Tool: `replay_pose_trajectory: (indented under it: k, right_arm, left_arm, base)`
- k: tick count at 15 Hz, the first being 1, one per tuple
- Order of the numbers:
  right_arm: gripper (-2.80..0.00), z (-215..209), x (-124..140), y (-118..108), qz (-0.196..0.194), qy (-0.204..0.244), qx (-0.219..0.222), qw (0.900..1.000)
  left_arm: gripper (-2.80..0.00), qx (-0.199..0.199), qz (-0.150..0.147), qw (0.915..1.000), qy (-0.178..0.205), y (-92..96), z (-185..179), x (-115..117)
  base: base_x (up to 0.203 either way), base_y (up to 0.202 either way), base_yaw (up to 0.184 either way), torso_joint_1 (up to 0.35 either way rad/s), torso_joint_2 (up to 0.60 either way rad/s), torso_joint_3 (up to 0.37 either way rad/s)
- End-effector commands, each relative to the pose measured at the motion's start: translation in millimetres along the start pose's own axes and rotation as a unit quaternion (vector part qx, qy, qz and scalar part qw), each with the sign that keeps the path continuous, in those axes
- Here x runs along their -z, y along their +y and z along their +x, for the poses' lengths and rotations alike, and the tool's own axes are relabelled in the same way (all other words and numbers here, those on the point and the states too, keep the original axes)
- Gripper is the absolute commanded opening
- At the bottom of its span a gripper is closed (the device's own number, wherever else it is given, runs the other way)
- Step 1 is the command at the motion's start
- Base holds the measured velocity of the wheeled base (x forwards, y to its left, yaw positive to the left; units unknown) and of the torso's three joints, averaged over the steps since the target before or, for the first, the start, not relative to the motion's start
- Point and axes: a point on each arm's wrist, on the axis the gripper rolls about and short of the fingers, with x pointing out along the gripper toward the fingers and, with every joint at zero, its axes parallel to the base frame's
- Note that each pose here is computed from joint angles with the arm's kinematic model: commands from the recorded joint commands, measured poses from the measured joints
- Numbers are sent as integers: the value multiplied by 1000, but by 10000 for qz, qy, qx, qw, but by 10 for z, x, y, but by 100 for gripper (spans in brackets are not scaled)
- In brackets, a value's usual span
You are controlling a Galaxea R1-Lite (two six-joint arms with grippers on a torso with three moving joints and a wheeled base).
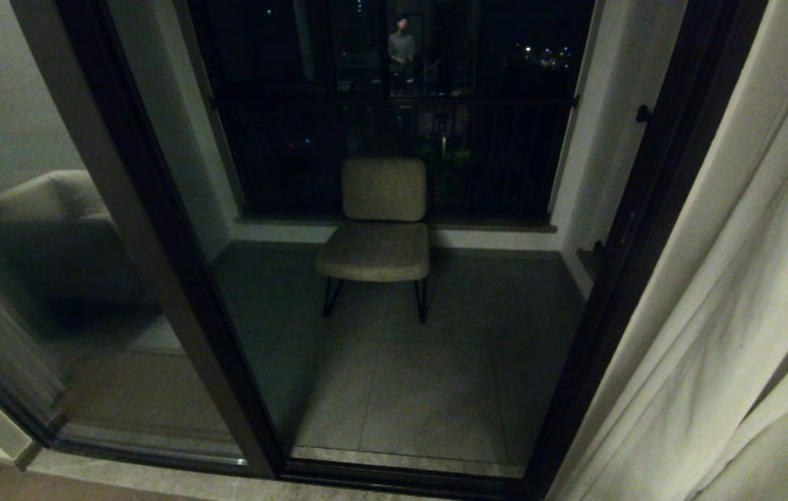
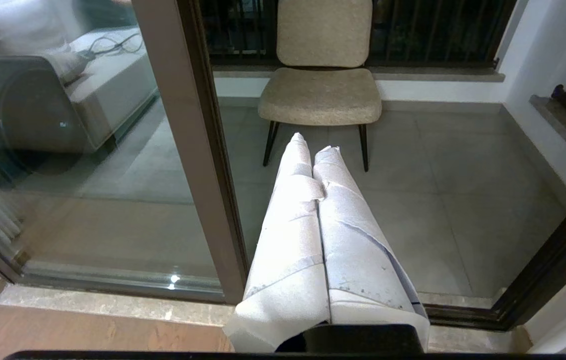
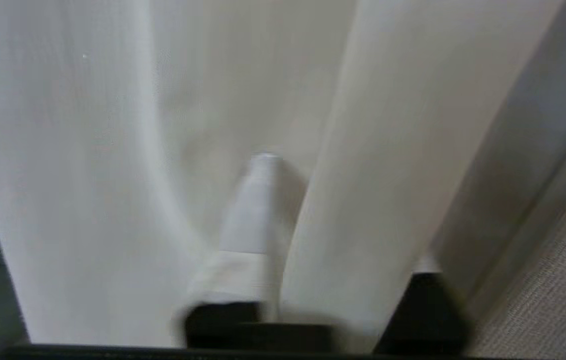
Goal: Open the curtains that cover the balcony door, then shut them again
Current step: Pull the inner curtains open on both sides
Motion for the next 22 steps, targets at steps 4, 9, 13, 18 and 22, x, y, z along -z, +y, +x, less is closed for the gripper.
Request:
replay_pose_trajectory:
  k: [4, 9, 13, 18, 22]
  right_arm:
    - [0, 3, -15, 39, -14, -55, -83, 9999]
    - [0, -118, -59, 132, -4, -52, -86, 9999]
    - [0, -324, -20, 286, 75, 51, -66, 9999]
    - [0, -523, 57, 435, 207, 242, -47, 9995]
    - [0, -659, 125, 535, 333, 427, -28, 9985]
  left_arm:
    - [-280, -6, 0, 10000, -3, 0, 0, 0]
    - [-280, -3, 0, 10000, -3, 0, 0, 0]
    - [-280, -7, 0, 10000, -3, 0, 0, 0]
    - [-280, -7, 0, 10000, -3, 0, 0, 0]
    - [-280, 1, 0, 10000, -3, 0, 0, 0]
  base:
    - [0, 0, 0, 0, 0, 0]
    - [0, 0, 0, 0, 0, 0]
    - [0, 0, 0, 0, 0, 0]
    - [0, 0, 0, 0, 0, 0]
    - [0, 0, 0, 0, 0, 0]
